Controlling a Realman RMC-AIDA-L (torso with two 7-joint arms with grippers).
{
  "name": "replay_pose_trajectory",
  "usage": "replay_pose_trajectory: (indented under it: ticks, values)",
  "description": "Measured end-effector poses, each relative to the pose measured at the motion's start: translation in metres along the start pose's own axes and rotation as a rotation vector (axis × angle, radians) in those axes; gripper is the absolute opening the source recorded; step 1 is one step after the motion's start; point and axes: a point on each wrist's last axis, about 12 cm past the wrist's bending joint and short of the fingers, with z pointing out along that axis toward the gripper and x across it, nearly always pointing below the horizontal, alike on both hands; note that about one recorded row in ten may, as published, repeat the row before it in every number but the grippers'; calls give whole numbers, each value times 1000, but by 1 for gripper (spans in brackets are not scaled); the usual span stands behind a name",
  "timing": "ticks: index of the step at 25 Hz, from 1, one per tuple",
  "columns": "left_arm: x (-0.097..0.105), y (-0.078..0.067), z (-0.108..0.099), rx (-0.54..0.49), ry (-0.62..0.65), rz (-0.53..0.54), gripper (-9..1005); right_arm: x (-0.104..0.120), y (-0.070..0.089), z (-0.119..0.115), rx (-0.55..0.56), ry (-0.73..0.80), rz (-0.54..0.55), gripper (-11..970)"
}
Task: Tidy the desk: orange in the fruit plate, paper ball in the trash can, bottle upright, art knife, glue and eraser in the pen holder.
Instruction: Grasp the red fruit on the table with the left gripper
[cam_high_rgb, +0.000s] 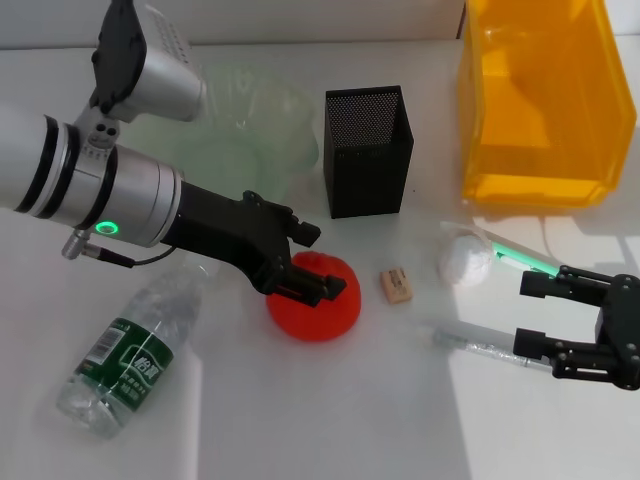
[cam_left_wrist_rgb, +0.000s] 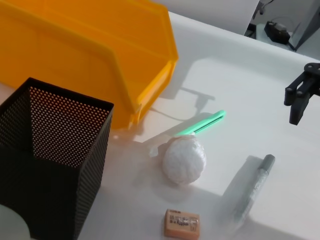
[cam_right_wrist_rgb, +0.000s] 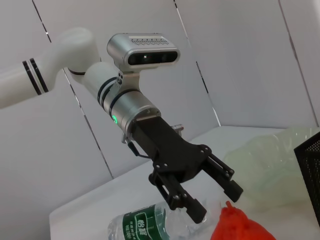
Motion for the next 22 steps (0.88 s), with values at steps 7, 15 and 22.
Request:
replay_pose_trajectory:
  ticks: [7, 15, 22]
  values:
    - [4, -1, 14, -36, 22, 44, 659, -1, 0, 0, -6, -3, -1, 786]
    - [12, 3, 16, -89, 11, 43, 647, -1, 1, 1, -9, -5, -1, 786]
    - [15, -1, 21, -75, 29, 63, 408, 0, 2, 0, -12, -7, 2, 785]
